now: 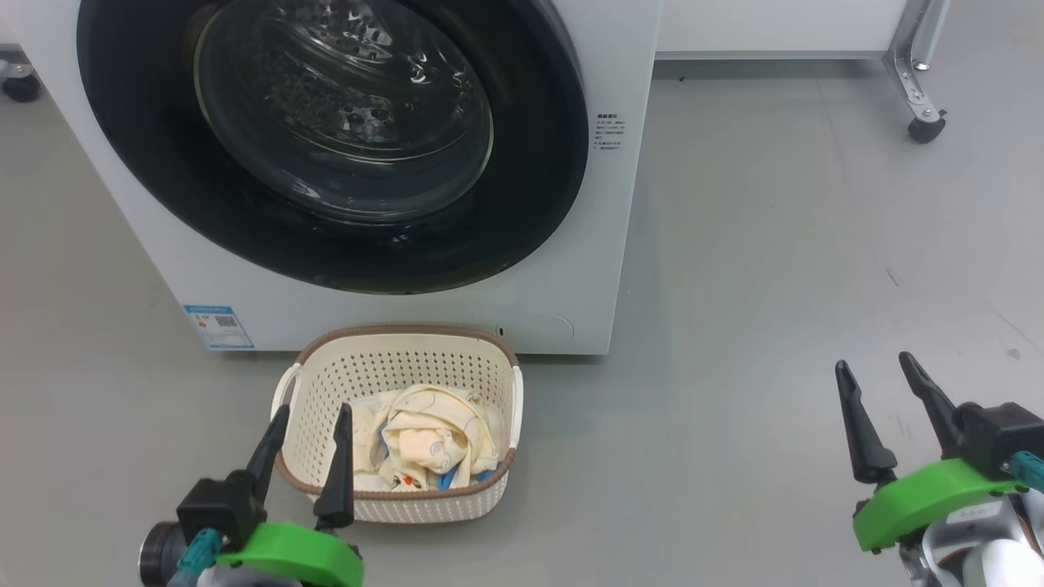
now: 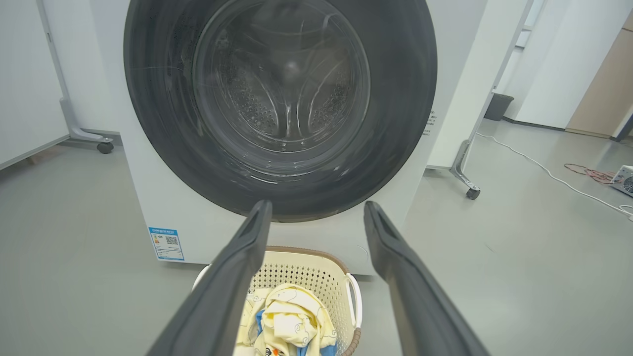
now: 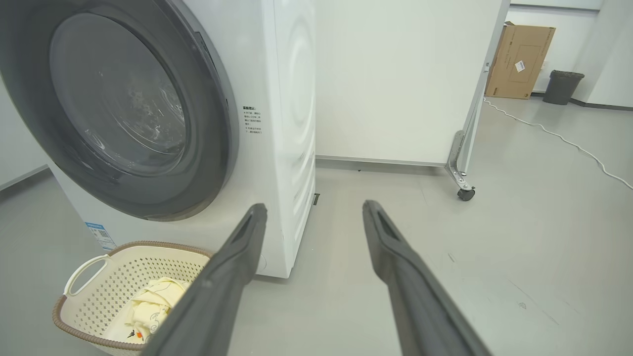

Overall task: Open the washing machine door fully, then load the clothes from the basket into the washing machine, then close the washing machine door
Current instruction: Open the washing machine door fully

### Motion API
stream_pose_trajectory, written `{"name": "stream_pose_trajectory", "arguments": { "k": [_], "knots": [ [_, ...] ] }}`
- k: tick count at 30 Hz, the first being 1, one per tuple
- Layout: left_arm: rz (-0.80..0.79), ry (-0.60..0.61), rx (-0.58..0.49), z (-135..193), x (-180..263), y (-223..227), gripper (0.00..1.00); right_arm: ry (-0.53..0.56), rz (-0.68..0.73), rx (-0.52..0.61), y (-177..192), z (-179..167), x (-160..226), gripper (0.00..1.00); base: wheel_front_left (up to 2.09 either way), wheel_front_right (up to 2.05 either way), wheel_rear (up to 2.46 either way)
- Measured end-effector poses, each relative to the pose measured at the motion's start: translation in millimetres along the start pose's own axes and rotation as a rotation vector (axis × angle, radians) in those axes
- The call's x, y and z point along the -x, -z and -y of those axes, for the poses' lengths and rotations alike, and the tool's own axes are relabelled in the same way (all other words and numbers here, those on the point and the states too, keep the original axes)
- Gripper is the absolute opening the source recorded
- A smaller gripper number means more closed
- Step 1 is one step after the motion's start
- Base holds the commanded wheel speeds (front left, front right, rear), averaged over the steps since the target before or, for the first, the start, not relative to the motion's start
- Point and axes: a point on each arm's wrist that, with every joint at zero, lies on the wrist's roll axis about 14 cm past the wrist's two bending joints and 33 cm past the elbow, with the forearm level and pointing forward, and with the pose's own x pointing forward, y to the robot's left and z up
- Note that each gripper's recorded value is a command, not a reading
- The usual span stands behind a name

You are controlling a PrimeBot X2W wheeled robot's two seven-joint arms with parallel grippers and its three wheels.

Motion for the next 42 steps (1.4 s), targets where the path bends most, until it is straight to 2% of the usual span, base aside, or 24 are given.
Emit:
{"name": "stream_pose_trajectory", "arguments": {
  "k": [42],
  "knots": [
    [-0.041, 0.01, -0.007, 3.3, -6.5, 13.7, 1.0, 0.024, -0.039, -0.019, 13.4, 7.4, -2.5, 1.0, 0.02, 0.02, -0.04]
  ]
}}
